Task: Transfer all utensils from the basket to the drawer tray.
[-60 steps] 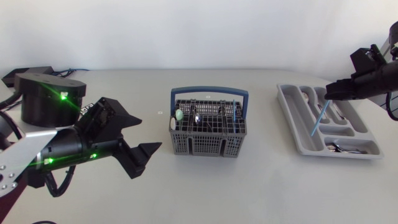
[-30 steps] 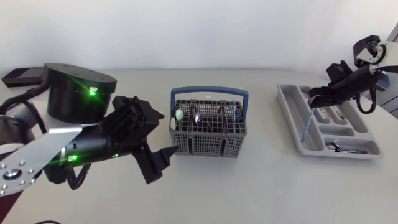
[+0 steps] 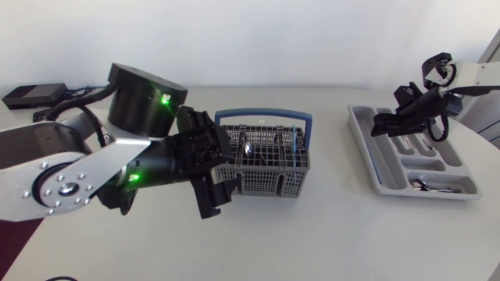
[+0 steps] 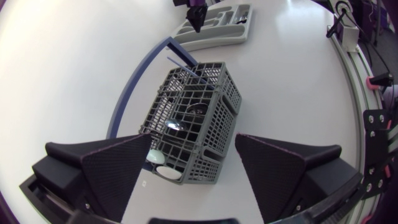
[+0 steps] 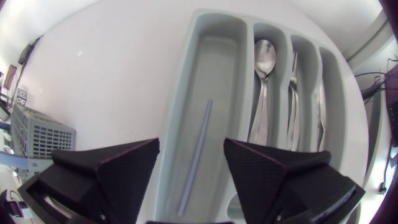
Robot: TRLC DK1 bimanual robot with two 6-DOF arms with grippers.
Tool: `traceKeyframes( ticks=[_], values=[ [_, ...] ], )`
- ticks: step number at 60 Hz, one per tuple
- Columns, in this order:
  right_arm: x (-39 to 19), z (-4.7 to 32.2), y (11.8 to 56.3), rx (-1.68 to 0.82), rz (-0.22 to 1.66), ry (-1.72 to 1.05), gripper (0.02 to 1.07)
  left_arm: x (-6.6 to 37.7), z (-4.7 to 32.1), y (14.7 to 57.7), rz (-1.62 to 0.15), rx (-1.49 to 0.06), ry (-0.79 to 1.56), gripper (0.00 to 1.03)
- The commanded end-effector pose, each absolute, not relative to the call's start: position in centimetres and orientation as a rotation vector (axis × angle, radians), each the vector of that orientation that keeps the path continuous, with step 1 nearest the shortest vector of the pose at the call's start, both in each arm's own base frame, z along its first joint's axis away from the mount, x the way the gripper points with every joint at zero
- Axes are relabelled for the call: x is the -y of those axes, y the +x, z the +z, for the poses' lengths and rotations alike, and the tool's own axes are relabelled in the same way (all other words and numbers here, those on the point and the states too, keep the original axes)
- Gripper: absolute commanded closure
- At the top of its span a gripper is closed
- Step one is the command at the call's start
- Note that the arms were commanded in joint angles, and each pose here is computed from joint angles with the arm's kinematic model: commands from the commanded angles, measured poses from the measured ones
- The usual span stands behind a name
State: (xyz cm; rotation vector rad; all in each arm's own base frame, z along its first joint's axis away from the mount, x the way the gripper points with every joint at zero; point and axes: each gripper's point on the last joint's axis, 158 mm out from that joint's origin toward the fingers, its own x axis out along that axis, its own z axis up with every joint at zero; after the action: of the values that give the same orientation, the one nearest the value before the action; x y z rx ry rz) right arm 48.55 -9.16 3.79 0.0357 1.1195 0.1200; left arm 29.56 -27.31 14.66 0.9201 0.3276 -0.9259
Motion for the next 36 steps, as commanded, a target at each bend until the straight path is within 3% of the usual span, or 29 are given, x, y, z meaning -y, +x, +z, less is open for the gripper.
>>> traceKeyframes(
  ticks=[1,7,28,36],
  values=[
    [8.3,4.2,47.6,-1.112,0.127,0.025,0.09,28.5,15.4,30.8,-0.938,-0.278,1.003,0.12],
    [7.1,4.7,46.6,-1.084,0.151,-0.011,0.09,29.1,15.4,31.2,-0.963,-0.258,1.074,0.18],
    [-1.0,5.1,40.6,-1.000,0.335,-0.183,0.09,31.1,13.2,32.7,-1.056,-0.250,1.276,0.19],
    [-4.0,5.3,38.2,-0.965,0.397,-0.225,0.09,31.9,12.3,33.6,-1.085,-0.233,1.346,0.25]
  ],
)
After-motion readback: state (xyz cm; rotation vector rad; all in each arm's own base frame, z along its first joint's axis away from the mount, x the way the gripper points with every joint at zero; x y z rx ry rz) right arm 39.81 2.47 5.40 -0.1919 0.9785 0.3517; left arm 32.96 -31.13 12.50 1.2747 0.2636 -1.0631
